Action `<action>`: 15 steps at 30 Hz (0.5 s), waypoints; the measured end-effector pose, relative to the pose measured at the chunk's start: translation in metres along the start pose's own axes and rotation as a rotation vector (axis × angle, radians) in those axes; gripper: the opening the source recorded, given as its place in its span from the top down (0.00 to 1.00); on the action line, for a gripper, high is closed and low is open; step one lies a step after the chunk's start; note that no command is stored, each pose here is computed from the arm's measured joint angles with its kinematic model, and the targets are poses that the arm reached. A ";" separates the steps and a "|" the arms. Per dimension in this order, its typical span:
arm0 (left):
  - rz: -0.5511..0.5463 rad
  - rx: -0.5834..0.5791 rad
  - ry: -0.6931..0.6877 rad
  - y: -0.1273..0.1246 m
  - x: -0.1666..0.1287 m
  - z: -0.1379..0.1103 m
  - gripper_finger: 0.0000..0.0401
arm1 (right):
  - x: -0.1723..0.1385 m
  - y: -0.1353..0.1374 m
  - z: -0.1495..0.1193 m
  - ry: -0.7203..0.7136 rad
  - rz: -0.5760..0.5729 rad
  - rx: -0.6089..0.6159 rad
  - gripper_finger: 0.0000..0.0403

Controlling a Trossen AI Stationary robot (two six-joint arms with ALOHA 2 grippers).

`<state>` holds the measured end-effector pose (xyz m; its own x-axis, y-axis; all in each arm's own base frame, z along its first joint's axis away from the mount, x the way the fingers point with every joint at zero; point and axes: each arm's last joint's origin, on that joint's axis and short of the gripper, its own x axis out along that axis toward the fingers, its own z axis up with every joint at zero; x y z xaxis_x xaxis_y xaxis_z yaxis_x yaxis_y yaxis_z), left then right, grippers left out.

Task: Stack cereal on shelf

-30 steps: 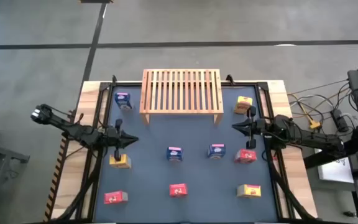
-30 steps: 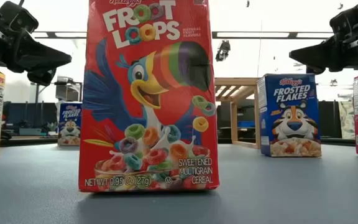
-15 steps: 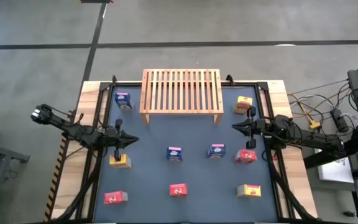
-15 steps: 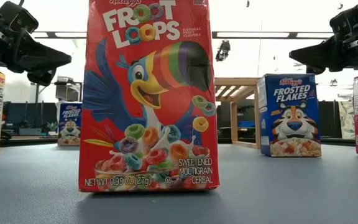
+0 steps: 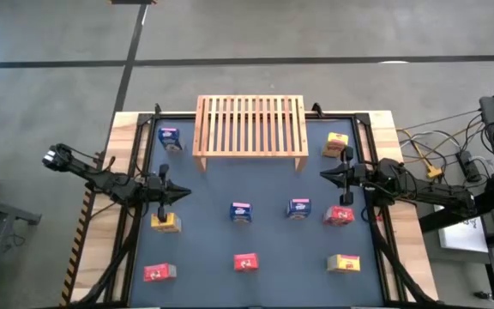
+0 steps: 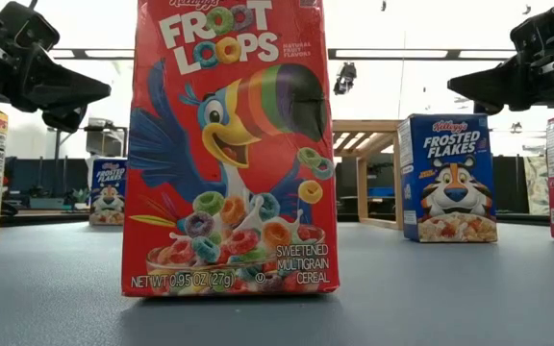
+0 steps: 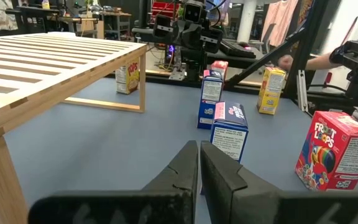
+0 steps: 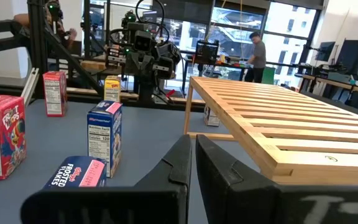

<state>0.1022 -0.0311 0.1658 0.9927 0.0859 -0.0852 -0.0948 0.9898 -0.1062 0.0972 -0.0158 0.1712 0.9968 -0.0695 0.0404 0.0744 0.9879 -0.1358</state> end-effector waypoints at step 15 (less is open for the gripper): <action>0.001 0.001 0.001 0.000 0.000 0.000 1.00 | 0.000 0.000 0.000 0.000 0.000 0.000 0.97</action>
<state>0.1022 -0.0310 0.1657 0.9925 0.0863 -0.0864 -0.0953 0.9899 -0.1052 0.0972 -0.0158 0.1713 0.9968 -0.0692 0.0407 0.0741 0.9880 -0.1358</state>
